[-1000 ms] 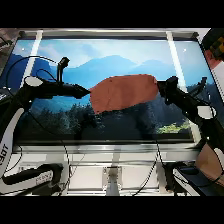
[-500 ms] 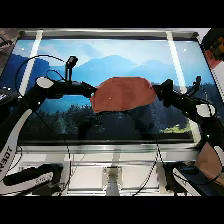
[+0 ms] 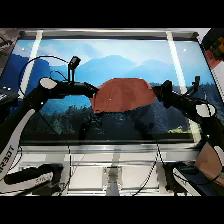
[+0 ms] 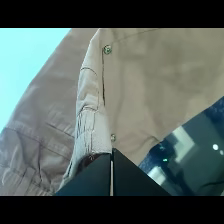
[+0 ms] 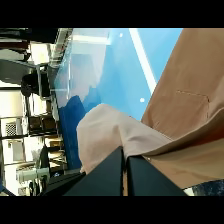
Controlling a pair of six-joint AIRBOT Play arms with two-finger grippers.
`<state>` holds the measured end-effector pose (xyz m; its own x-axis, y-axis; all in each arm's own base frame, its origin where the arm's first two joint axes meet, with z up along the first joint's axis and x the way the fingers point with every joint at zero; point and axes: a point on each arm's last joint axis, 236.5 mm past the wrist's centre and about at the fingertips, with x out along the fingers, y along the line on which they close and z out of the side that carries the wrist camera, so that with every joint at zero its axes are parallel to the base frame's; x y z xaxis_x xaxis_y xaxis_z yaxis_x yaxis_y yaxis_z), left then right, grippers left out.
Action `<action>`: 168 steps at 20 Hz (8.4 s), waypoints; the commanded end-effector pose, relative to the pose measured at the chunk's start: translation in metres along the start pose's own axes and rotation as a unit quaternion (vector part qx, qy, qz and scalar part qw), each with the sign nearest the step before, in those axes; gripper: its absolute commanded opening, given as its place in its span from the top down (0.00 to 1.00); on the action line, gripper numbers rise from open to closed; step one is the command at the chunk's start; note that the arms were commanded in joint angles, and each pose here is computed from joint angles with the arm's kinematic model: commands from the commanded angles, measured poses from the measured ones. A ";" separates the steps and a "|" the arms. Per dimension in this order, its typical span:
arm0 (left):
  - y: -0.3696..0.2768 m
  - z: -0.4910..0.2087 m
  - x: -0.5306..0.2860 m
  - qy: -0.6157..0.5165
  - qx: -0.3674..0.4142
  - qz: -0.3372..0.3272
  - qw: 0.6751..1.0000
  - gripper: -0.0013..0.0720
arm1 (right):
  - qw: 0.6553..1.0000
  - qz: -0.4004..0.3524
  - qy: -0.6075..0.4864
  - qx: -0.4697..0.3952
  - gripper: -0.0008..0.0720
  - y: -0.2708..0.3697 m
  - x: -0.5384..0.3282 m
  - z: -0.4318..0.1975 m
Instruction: Fold the clothes and pants, and hang the long-sleeved shirts on hangers.
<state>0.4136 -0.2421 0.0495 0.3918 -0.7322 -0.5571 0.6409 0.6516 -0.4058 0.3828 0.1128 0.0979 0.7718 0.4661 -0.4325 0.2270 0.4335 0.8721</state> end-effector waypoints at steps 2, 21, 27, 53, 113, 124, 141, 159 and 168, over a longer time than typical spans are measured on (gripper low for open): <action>0.010 -0.012 0.012 0.015 -0.033 0.002 0.999 0.97 | 1.000 0.000 0.000 0.000 0.98 0.000 0.000 0.000; 0.018 0.232 -0.074 -0.317 0.021 0.083 0.945 0.98 | 0.987 0.077 -0.079 -0.113 0.98 0.132 0.072 0.129; 0.027 0.277 -0.063 -0.363 0.026 0.060 0.930 0.98 | 0.975 0.123 -0.124 -0.135 0.98 0.185 0.089 0.176; 0.077 0.098 0.013 0.041 0.045 0.044 0.997 0.98 | 0.969 -0.035 0.079 -0.231 0.98 0.088 0.134 0.085; 0.086 -0.077 -0.041 0.019 -0.107 0.194 0.975 0.98 | 0.978 -0.138 0.011 -0.156 0.98 -0.062 0.138 -0.014; 0.097 -0.046 -0.045 -0.053 -0.122 0.216 0.967 0.50 | 0.979 -0.090 -0.055 -0.172 0.46 -0.029 0.146 0.018; -0.036 0.071 -0.163 -0.254 -0.095 0.107 0.956 0.58 | 0.938 0.014 0.330 -0.104 0.61 -0.105 0.063 0.011; -0.038 0.072 -0.165 -0.257 -0.095 0.105 0.956 0.58 | 0.895 -0.123 0.426 -0.043 0.06 -0.167 0.078 -0.050; -0.038 0.072 -0.165 -0.257 -0.095 0.105 0.956 0.58 | 0.877 -0.134 0.458 -0.060 0.06 -0.152 0.132 -0.085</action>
<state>0.3727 -0.1603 0.2083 0.8025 -0.5497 -0.2321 0.3987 0.7834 -0.4768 0.3960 0.1574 -0.0990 -0.0873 0.7528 -0.6525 0.2269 0.6528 0.7228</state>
